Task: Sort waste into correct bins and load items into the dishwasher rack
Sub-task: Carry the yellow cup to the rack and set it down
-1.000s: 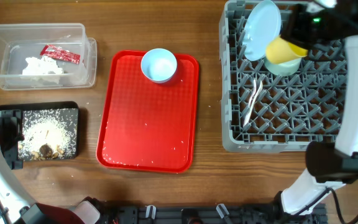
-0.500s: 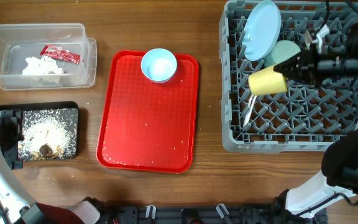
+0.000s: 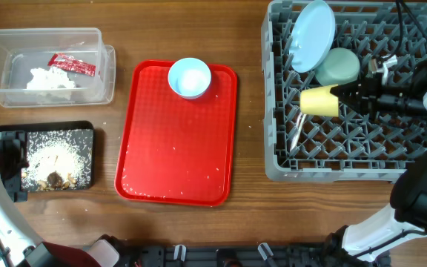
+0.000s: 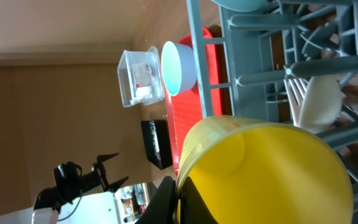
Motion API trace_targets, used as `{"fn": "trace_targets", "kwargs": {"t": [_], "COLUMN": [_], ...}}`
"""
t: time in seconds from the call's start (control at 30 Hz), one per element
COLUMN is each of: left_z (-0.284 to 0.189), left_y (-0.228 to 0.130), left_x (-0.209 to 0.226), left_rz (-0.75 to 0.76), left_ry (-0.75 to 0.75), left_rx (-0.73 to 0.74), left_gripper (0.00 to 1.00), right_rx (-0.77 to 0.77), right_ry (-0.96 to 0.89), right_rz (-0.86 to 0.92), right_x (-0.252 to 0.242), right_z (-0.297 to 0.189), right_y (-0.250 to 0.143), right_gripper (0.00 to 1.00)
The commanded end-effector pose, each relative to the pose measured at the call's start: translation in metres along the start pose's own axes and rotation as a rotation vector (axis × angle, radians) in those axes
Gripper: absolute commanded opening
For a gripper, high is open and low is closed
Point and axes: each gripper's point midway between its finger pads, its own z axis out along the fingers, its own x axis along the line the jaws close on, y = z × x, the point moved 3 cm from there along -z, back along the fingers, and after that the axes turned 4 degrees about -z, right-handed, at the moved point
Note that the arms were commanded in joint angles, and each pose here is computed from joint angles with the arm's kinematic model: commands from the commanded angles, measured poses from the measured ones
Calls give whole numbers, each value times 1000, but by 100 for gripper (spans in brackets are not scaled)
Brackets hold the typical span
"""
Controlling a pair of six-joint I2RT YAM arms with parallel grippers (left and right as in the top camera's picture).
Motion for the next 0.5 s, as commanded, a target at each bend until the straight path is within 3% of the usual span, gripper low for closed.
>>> {"fn": "trace_targets", "kwargs": {"t": [0.0,0.2,0.37,0.47], "left_z": [-3,-3,-3,-3], "left_y": [3,3,3,3], "left_x": [-1,-1,-1,-1], "left_rz": [-7,-7,-7,-7], "left_ry": [-6,-6,-6,-6], "left_rx": [-10,-10,-10,-10], "left_gripper": [100,100,100,100], "right_rx": [20,39,28,-13], "right_ry": [2,7,-356,-466], "right_rz": [62,111,221,235], "right_x": [-17,-37,-84,-85], "right_z": [6,15,-2,-17], "right_y": [1,5,5,10], "right_gripper": [4,4,4,4]}}
